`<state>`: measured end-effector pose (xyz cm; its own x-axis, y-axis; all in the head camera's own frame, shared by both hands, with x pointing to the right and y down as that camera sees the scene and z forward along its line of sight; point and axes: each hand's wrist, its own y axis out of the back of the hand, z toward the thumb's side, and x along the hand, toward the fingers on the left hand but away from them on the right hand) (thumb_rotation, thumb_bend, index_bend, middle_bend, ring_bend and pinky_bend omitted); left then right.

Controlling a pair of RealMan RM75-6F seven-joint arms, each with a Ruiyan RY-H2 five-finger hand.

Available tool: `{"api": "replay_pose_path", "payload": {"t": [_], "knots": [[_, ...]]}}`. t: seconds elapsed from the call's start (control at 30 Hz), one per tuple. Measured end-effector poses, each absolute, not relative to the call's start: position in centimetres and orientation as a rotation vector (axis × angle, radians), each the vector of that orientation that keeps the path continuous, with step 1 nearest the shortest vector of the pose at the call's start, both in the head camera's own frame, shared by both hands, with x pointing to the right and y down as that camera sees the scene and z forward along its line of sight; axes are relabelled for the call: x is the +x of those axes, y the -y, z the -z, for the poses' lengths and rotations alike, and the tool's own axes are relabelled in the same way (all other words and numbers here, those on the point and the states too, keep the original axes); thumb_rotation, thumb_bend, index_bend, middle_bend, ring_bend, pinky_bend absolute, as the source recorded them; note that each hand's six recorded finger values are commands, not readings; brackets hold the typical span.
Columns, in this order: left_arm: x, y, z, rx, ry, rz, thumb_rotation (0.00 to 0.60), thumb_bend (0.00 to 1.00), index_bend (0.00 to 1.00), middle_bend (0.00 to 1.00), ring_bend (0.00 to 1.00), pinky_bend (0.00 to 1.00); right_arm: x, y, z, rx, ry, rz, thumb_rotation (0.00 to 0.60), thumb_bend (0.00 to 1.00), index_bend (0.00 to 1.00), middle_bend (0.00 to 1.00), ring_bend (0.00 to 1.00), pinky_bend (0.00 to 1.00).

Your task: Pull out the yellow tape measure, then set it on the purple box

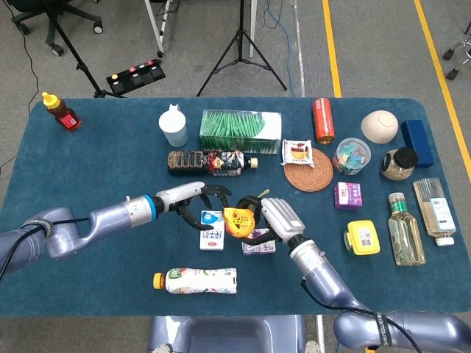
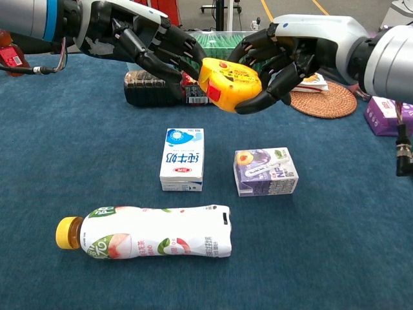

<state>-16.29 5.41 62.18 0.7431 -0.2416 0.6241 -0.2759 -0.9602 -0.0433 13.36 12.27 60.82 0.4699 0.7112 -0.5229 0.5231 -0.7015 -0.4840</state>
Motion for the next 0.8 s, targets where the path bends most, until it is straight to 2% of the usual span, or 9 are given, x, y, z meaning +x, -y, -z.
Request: {"api": "replay_pose_path", "payload": {"t": [0.43,0.8], "knots": [[-16.78,-4.92,-62.18,2.879,0.474,-1.029,0.600,0.25,0.45,0.12,0.10,0.26,13.56,-12.06,-61.14,-2.463,1.069,-1.066,0.600,0.28,0.58,0.50,0.57,0.67],[-17.16,-4.57,-62.51,2.869,0.515,-1.067,0.600,0.29,0.49,0.12,0.10,0.27,13.68,-11.89,-61.09,-2.464,1.078,-1.061,0.600,0.28,0.58,0.50,0.57,0.67]]}}
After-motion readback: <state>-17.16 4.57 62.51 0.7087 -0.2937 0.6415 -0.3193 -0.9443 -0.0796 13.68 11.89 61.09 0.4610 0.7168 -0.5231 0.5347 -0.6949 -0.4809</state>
